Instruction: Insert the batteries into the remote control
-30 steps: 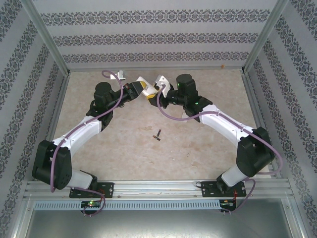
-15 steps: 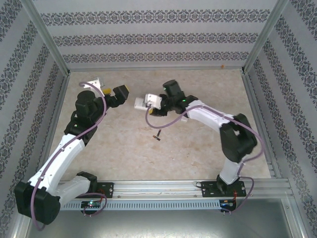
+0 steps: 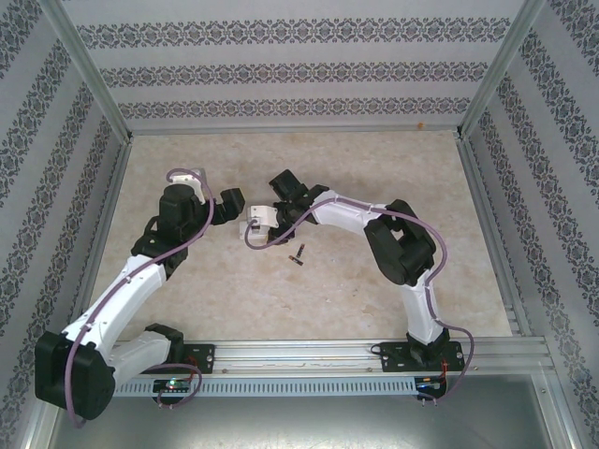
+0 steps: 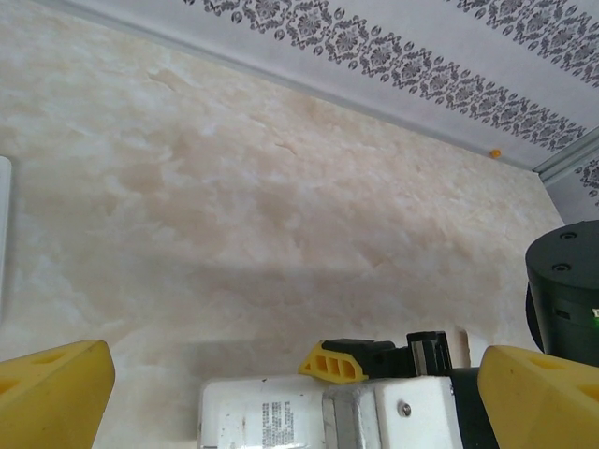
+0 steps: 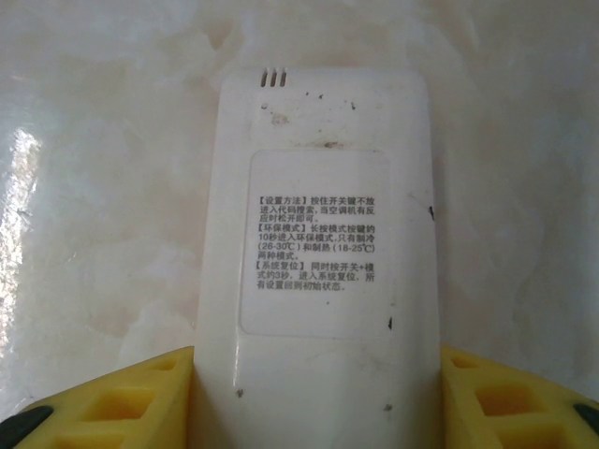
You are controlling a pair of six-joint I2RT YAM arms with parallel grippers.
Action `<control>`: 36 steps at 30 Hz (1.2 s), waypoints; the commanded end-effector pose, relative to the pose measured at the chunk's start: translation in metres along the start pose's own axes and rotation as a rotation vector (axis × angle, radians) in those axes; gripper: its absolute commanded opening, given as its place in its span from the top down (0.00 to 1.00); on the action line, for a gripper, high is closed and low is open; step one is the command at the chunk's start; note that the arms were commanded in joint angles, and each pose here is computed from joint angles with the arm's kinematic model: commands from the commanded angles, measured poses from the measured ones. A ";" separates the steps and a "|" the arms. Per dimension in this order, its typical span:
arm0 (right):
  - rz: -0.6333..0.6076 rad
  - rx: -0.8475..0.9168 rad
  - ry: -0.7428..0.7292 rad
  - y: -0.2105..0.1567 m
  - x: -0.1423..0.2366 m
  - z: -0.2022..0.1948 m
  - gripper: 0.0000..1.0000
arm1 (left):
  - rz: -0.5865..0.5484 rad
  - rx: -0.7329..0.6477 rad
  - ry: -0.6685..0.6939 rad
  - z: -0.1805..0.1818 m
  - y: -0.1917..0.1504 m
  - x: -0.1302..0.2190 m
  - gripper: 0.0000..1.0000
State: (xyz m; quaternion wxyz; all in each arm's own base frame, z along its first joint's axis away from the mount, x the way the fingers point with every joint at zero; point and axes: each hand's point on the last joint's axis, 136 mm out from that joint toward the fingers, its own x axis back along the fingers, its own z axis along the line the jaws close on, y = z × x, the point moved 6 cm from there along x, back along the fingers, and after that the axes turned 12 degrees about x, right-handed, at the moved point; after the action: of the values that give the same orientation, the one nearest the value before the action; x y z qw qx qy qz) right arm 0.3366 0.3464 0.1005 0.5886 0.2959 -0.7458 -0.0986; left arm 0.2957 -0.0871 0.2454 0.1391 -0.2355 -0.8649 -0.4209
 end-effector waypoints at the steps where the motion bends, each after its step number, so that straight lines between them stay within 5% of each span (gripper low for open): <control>1: 0.069 -0.099 0.035 -0.005 -0.014 0.012 0.50 | 0.013 0.020 -0.016 0.000 -0.001 -0.005 0.00; 9: 0.075 -0.143 0.033 -0.004 -0.019 0.014 0.34 | 0.042 0.042 -0.035 -0.003 -0.002 -0.010 0.00; 15: -0.196 -0.255 -0.070 0.035 0.057 -0.021 0.27 | 0.117 0.055 0.032 0.004 -0.009 -0.020 0.00; 19: -0.317 -0.575 -0.122 0.043 0.101 -0.027 0.30 | 0.173 0.074 0.052 0.011 -0.020 -0.030 0.00; 24: -0.238 -1.141 -0.192 0.022 0.093 0.017 0.44 | 0.327 0.090 0.163 0.028 -0.040 -0.053 0.02; 28: -0.050 -1.210 -0.234 0.005 0.083 0.060 0.51 | 0.457 0.083 0.222 0.036 -0.054 -0.073 0.09; 36: 0.093 -1.237 -0.129 -0.020 0.060 0.095 0.54 | 0.550 0.051 0.286 0.047 -0.065 -0.088 0.12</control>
State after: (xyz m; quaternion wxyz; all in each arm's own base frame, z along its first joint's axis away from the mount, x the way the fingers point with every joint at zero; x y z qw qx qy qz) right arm 0.2479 0.2845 0.1269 0.6095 -0.1004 -0.5995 -0.5089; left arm 0.3378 -0.1119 0.1361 0.3610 -0.3787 -0.7692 -0.3668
